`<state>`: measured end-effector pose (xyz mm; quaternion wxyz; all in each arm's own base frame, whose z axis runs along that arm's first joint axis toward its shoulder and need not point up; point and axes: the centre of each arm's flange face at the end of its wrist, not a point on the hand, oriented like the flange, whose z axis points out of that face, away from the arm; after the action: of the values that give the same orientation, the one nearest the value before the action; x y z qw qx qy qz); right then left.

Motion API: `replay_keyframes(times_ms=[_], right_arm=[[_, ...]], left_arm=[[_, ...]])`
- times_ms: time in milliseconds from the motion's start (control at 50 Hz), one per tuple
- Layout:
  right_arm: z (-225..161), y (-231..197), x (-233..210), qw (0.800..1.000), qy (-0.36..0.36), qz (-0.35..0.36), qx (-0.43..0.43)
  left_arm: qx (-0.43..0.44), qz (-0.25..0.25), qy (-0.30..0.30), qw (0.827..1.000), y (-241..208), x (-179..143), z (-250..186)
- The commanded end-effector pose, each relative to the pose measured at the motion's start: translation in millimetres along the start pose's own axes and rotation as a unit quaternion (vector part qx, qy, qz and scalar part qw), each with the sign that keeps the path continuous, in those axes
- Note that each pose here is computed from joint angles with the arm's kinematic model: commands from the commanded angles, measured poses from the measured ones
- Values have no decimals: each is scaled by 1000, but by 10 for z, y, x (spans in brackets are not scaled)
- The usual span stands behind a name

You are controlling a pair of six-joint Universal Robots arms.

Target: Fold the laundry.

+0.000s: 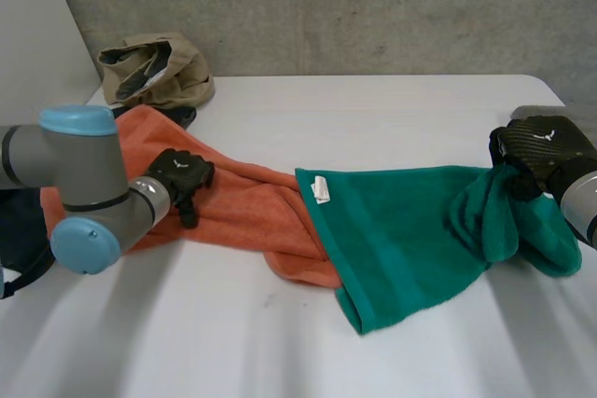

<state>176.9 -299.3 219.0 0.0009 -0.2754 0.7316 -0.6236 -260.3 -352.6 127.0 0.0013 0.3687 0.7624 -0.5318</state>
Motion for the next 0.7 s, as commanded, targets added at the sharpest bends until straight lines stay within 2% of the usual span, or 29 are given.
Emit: replay_keyframes(times_ms=[20,120,140,200,220,240,300,380,440,560,620,700], right_arm=[[-6,-11,12,1000,4,-3,3],[-18,-49,24,1000,7,-5,10],[-26,-66,15,1000,5,-5,13],[-33,-72,-2,1000,2,-3,15],[-37,-74,-29,1000,-2,-4,15],[-40,-73,-52,1000,-5,-5,14],[-63,-71,-133,1000,-16,-8,14],[-85,-67,-211,1000,-26,-9,13],[-90,-72,-241,999,-30,-11,14],[-128,-111,-328,999,-43,-14,19],[-140,-125,-360,998,-49,-15,22],[-172,-177,-396,998,-54,-18,29]], left_arm=[[3,9,-23,1000,-31,-74,40],[63,-5,-119,991,-442,-438,-91],[95,-17,-173,980,-595,-676,-118],[139,-41,-268,952,-789,-1172,-203],[161,-56,-330,929,-883,-1524,-297],[166,-65,-355,918,-904,-1679,-347],[185,-92,-416,885,-964,-2155,-518],[196,-117,-439,869,-956,-2467,-622],[185,-114,-427,878,-909,-2488,-577],[136,-109,-313,934,-639,-2102,-288],[125,-106,-267,950,-580,-1928,-274],[110,-114,-244,957,-542,-1742,-393]])
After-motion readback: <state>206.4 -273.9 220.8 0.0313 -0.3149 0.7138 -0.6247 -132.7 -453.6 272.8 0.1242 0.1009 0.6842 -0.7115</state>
